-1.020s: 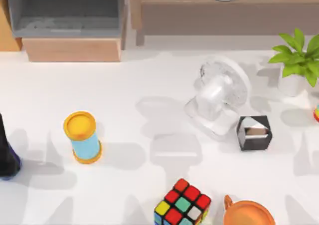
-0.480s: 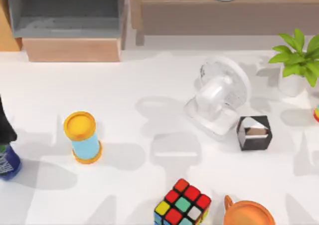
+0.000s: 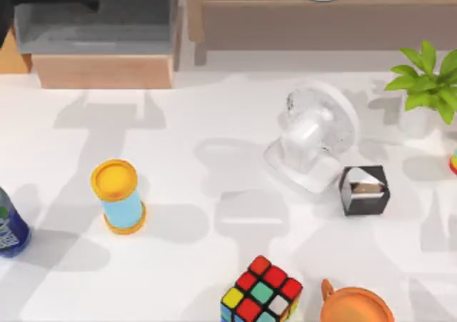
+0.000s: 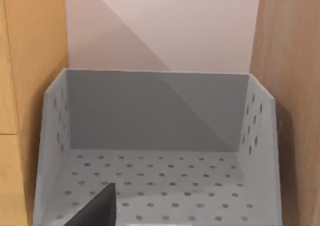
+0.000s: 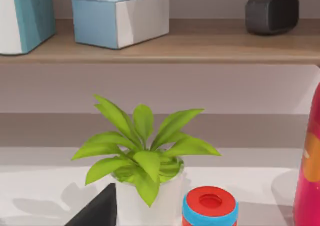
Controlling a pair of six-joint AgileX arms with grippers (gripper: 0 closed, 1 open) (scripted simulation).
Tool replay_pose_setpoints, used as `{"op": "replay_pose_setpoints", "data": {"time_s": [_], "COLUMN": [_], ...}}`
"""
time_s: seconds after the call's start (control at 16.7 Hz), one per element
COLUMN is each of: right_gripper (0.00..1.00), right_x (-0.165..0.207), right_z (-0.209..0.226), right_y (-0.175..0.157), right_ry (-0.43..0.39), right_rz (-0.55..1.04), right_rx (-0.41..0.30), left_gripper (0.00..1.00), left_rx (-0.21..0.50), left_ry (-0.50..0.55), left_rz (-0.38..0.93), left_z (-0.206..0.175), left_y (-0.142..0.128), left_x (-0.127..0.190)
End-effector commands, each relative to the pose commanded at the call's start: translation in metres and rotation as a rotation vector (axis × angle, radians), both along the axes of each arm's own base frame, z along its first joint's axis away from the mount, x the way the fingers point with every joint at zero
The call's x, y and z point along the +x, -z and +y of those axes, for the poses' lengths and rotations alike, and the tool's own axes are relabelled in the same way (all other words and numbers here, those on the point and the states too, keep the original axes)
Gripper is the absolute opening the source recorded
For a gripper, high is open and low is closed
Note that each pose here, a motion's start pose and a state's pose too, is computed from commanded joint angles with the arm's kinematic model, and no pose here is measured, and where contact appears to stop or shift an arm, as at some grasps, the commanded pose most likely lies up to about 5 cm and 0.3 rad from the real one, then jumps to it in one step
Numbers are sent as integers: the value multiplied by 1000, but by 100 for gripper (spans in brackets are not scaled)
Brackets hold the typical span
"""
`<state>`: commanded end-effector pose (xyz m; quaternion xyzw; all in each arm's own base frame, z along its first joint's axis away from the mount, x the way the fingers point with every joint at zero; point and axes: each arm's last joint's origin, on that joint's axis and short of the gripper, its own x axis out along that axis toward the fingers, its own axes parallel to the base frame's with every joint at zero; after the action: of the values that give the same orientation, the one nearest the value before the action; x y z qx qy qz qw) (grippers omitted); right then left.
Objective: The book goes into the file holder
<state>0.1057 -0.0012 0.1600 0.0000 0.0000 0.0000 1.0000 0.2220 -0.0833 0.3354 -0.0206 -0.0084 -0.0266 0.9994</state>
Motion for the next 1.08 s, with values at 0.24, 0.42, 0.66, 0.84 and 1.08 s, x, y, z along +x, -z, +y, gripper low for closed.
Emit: {"op": "replay_pose_setpoints", "data": {"time_s": [0.24,0.42,0.66,0.84,1.08], "right_gripper": [100,100,100,100,100], "right_x": [0,0,0,0,0], "right_z": [0,0,0,0,0], "right_y": [0,0,0,0,0], "right_ry": [0,0,0,0,0], "right_rz": [0,0,0,0,0], "right_rx": [0,0,0,0,0], "left_gripper": [100,100,100,100,100], "left_rx": [0,7,21,29,28], "left_ry": [6,3,-10,-23,-35], "left_rz": [7,13,16,14,6], "left_z": [-85,-160,-250,-295,-321], "left_y": [-15,6,61,103,130], "left_x": [79,128,168,179,183]}}
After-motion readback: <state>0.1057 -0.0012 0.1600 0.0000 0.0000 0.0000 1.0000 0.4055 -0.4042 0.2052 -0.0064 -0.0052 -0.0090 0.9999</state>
